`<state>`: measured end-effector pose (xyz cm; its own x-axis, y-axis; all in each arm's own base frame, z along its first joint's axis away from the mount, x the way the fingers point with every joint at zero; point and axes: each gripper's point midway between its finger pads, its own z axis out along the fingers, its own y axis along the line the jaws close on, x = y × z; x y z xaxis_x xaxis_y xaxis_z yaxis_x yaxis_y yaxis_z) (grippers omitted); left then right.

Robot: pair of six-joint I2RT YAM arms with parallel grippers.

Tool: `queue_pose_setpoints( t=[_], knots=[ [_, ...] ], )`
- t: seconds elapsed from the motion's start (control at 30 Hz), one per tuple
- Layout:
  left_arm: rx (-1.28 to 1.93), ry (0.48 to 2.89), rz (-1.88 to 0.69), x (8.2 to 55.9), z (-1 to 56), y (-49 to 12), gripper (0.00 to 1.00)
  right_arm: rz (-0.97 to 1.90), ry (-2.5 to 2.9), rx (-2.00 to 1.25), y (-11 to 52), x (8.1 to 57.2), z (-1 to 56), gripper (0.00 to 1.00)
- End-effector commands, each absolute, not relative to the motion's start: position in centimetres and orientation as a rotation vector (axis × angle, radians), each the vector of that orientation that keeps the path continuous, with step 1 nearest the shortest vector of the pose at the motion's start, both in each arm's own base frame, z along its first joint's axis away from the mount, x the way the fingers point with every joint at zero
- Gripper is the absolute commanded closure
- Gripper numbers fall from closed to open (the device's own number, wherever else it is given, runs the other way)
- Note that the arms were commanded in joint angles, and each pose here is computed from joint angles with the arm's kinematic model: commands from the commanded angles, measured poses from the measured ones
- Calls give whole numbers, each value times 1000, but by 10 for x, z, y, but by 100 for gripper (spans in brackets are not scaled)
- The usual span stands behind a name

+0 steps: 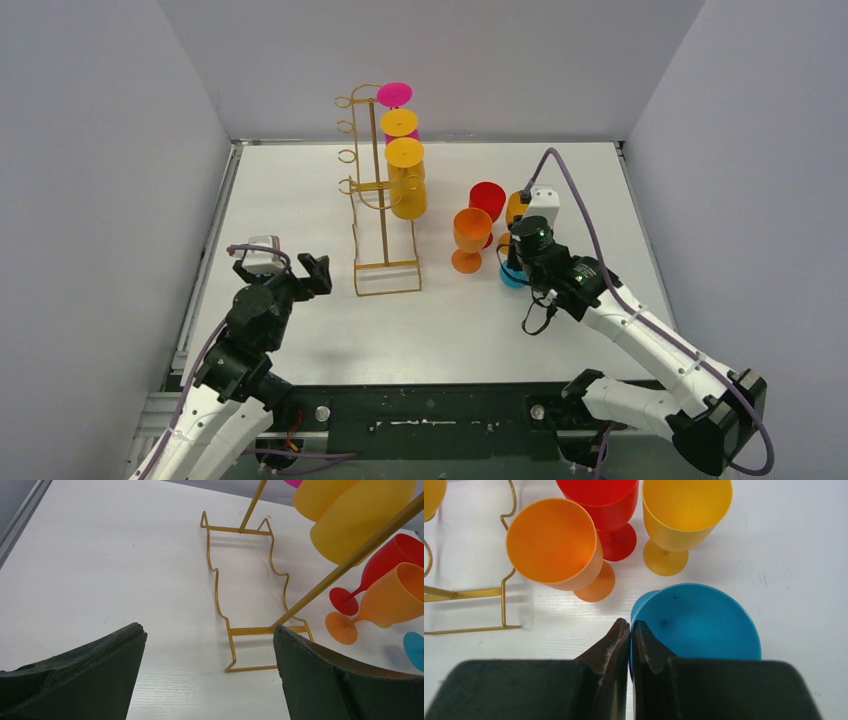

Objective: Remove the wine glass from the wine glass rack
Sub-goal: Place the wine glass at the center of the board.

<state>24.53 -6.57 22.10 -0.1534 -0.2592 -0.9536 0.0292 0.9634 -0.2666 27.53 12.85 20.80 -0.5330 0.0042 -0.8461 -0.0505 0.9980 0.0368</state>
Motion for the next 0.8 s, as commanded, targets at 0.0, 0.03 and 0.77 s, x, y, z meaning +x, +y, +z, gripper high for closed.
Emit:
queue_pose_setpoints(
  t=[0.0, 0.03, 0.77],
  knots=[
    [-174, 1651, -259, 244, 243, -62, 3, 54, 2067, 100, 135, 303, 212, 100],
    [-164, 1649, -265, 244, 244, -63, 3, 30, 2066, 116, 133, 308, 210, 100],
    [-60, 1617, -315, 239, 246, -76, 3, 81, 2192, 80, 152, 337, 174, 100]
  ],
)
